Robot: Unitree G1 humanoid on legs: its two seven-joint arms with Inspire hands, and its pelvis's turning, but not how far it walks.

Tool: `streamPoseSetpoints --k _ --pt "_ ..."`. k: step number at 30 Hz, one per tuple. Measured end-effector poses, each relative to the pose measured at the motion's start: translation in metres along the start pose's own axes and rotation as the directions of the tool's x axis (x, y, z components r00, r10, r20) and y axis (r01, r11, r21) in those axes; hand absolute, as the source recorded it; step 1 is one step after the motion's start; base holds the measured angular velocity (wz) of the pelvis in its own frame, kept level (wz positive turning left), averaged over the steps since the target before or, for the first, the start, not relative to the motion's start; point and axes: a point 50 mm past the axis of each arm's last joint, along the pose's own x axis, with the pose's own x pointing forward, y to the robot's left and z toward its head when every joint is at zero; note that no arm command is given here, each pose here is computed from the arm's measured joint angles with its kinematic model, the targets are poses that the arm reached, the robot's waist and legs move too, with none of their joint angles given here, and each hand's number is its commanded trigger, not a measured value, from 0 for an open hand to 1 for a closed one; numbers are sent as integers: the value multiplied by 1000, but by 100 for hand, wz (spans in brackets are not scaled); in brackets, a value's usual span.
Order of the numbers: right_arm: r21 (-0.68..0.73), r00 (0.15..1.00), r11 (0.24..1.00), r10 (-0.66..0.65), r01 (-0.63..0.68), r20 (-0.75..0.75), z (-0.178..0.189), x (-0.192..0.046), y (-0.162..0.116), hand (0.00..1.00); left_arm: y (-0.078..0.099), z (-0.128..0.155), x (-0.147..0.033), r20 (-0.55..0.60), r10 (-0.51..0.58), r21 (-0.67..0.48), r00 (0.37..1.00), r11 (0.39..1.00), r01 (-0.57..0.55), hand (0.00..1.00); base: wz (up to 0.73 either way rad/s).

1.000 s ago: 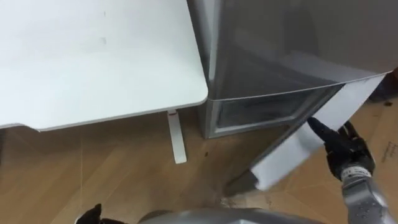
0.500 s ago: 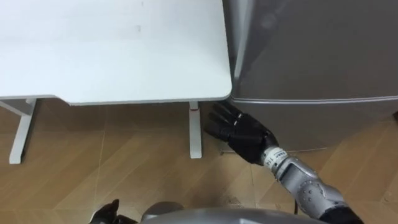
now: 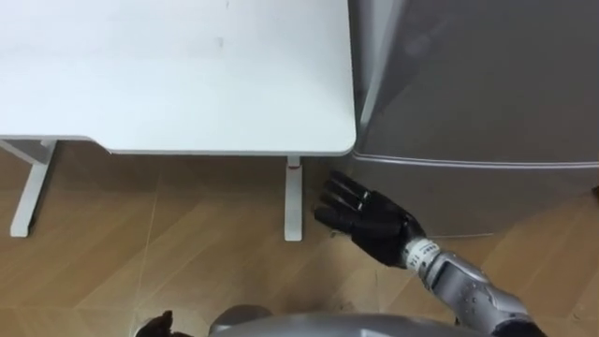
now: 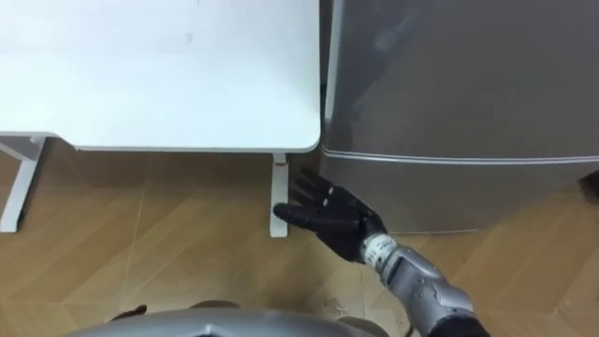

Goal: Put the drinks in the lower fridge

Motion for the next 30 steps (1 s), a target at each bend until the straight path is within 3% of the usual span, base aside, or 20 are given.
streamPoseSetpoints --k 7,13,30 --pt "-11 945 967 -252 255 -209 -44 -30 -46 0 0 -8 -1 -21 13 8 1000 1000 -12 0 10" --pt "-13 856 896 -428 444 -291 -68 -59 -71 0 0 -22 -2 -63 20 -24 998 999 -22 0 1" --pt "-86 683 750 -638 656 -355 -82 -82 -88 0 -3 -45 -5 -197 25 56 980 998 -14 0 1"
